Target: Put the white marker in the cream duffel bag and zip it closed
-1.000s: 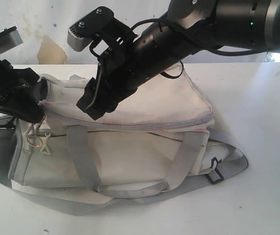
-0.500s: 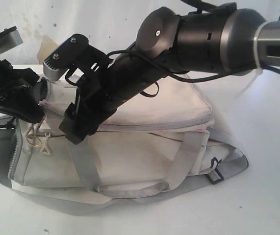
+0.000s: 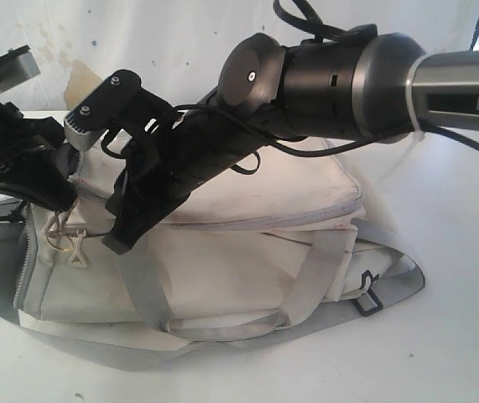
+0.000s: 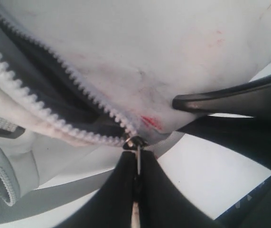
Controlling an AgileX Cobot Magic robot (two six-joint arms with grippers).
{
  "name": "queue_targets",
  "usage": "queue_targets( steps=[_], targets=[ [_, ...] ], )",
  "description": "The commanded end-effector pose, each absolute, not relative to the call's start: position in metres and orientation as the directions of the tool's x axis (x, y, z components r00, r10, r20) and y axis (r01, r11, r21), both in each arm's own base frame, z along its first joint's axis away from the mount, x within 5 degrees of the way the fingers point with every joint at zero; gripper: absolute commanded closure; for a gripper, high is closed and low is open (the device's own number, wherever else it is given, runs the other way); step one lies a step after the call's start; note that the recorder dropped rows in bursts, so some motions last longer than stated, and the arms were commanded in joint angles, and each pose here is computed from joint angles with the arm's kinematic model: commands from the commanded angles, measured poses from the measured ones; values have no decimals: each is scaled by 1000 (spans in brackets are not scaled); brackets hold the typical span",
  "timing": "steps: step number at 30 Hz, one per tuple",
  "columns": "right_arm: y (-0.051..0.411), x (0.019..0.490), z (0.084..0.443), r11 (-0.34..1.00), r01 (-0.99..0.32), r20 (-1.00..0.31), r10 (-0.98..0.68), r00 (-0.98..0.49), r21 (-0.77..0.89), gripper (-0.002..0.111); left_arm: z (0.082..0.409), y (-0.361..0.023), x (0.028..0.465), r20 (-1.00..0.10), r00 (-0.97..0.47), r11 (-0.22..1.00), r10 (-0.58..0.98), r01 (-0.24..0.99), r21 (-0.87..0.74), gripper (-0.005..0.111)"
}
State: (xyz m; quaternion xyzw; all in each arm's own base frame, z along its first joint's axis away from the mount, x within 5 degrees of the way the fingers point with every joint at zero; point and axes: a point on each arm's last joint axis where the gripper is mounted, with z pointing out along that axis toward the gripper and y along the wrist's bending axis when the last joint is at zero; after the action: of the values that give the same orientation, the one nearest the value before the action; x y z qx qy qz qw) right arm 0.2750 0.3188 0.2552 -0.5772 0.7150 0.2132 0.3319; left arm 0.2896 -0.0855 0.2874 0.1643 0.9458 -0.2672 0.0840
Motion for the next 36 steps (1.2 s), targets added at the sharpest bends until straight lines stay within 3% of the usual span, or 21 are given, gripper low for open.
queue_targets(
  steps=[1,6,9,11,13,16,20,29,36],
  targets=[
    [321,274,255,234,-968,-722,-685,-101,-86,108,292,-86,287,-259,-931,795,258,357,-491,107],
    [321,274,255,234,-968,-722,-685,-101,-86,108,289,-83,287,-251,-926,811,282,370,-453,105],
    [321,275,255,238,-967,-724,-682,-100,-90,108,285,-82,285,-246,-922,807,300,383,-450,91],
    [321,275,255,243,-965,-727,-679,-99,-95,108,281,-83,283,-233,-924,803,305,380,-459,69],
    [321,276,255,244,-965,-728,-678,-99,-96,108,272,-82,279,-221,-914,791,339,404,-459,55],
    [321,276,255,244,-965,-728,-678,-99,-96,108,264,-82,279,-240,-910,796,337,412,-445,51],
    [321,276,255,244,-965,-728,-678,-99,-96,108,257,-83,283,-300,-911,803,282,395,-447,51],
    [321,277,256,255,-961,-734,-672,-97,-106,108,238,-88,289,-523,-803,756,286,524,-391,55],
    [322,277,256,258,-960,-736,-670,-96,-110,108,226,-87,286,-541,-792,763,282,527,-374,98]
  ],
)
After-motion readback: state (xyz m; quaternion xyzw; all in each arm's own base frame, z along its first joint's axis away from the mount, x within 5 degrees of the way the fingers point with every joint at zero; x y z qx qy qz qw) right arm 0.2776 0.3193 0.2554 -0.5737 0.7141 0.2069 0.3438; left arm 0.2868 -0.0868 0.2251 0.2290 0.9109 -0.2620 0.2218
